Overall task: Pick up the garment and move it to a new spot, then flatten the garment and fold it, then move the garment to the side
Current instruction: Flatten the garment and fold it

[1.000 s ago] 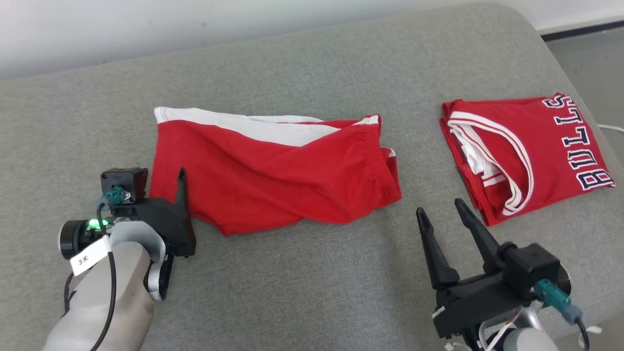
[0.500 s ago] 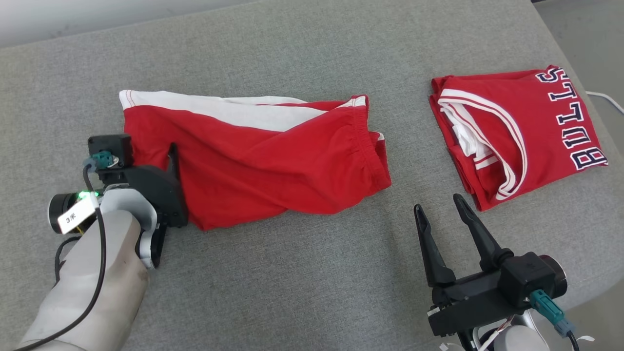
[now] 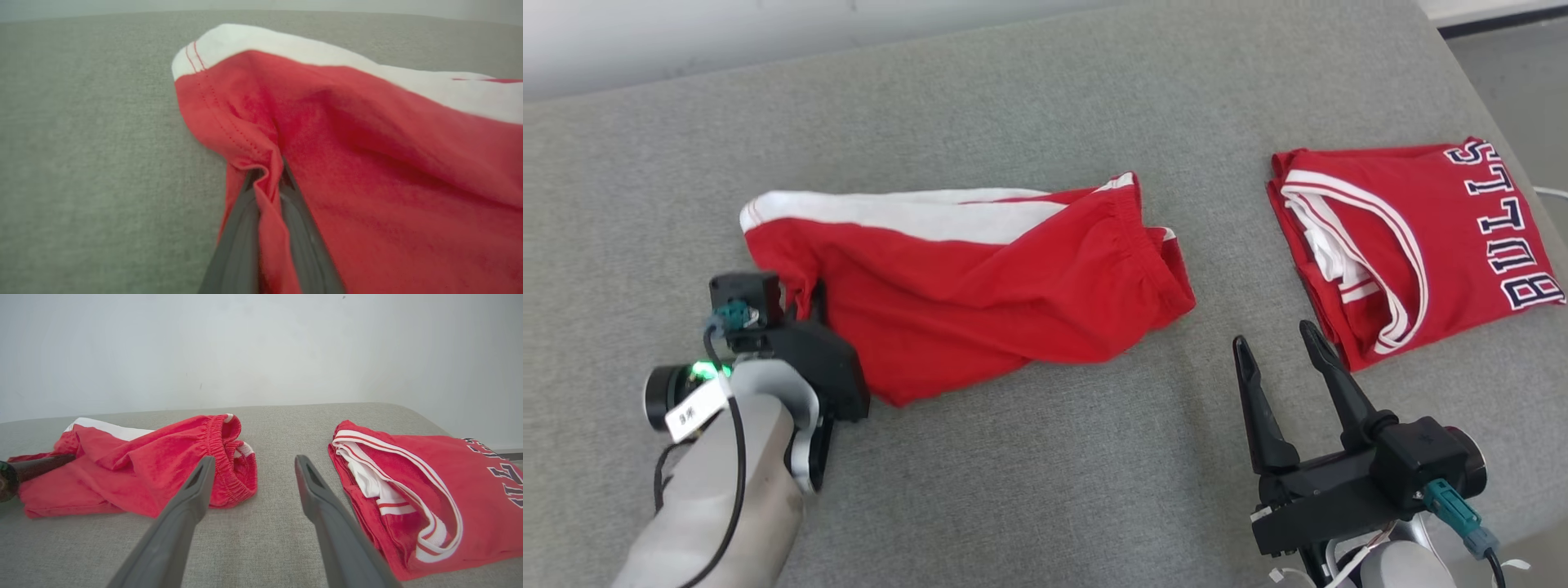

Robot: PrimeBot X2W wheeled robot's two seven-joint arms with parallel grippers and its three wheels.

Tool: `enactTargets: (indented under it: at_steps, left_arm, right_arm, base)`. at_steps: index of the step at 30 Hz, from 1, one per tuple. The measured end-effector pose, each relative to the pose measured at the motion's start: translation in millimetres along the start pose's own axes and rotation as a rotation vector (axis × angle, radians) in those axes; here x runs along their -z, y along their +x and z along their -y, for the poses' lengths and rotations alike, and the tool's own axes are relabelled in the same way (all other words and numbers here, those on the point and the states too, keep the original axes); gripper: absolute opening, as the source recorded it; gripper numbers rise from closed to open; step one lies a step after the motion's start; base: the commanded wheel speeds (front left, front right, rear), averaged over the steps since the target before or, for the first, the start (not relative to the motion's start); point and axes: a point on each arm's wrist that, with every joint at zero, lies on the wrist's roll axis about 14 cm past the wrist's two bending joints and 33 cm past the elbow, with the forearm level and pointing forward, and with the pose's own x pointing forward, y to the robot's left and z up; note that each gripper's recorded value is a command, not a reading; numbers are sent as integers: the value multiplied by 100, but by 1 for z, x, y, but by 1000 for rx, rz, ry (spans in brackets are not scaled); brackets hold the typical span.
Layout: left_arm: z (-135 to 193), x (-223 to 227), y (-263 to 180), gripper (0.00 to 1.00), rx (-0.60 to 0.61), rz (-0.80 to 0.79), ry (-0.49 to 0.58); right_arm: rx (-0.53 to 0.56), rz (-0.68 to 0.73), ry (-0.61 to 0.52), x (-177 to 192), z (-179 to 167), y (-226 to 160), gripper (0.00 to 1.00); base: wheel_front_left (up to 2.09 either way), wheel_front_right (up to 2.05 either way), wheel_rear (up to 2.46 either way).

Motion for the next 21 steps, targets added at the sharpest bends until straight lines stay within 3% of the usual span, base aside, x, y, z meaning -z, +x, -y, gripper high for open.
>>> enactTargets:
  at_steps: [11, 12, 13, 14, 21]
  left_arm:
    - [-18, 11, -39, 0, -70, 31, -74]
    - [-19, 11, -41, 5, -74, 35, -75]
    - [-20, 11, -43, 47, -84, 38, -76]
    - [-21, 10, -44, 97, -93, 43, -77]
    - [-40, -28, -63, 100, -165, 195, -83]
  right_arm:
    - [-34, 25, 9, -13, -12, -3, 100]
    - [-35, 28, 12, -14, -13, -3, 100]
    - [-36, 28, 13, -15, -13, -4, 100]
    - [-37, 30, 14, -15, -13, -4, 100]
    - [-38, 25, 18, -19, -14, -7, 100]
  base:
    - [0, 0, 0]
    - [0, 0, 0]
    - [0, 0, 0]
    - [0, 0, 0]
    - [0, 0, 0]
